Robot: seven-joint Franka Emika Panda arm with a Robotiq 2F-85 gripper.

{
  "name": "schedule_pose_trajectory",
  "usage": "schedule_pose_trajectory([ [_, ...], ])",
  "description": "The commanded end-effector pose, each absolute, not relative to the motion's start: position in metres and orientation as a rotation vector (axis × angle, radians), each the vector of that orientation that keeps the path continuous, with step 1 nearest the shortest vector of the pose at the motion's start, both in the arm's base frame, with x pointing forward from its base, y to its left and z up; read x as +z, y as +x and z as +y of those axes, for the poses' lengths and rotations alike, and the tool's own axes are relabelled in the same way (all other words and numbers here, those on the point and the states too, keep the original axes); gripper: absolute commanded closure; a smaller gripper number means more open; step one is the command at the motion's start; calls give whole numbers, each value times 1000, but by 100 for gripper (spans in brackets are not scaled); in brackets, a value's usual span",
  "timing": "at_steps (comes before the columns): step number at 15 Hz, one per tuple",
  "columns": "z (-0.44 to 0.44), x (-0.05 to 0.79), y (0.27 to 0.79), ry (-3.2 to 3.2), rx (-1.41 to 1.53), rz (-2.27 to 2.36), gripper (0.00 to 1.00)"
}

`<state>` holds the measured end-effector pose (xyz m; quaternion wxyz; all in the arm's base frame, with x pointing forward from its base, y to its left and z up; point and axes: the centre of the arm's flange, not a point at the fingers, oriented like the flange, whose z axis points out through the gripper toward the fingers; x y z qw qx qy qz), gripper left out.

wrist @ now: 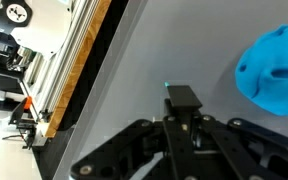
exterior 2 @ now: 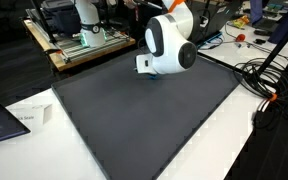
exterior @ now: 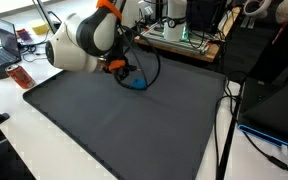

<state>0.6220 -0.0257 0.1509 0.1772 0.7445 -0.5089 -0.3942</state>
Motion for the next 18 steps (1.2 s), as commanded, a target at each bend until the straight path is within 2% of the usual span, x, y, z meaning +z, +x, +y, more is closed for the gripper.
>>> schedule_pose_trajectory([
  [1, -19, 178, 631, 2119, -1056, -1430, 97],
  [18, -12, 288, 633, 2497, -543, -1601, 97],
])
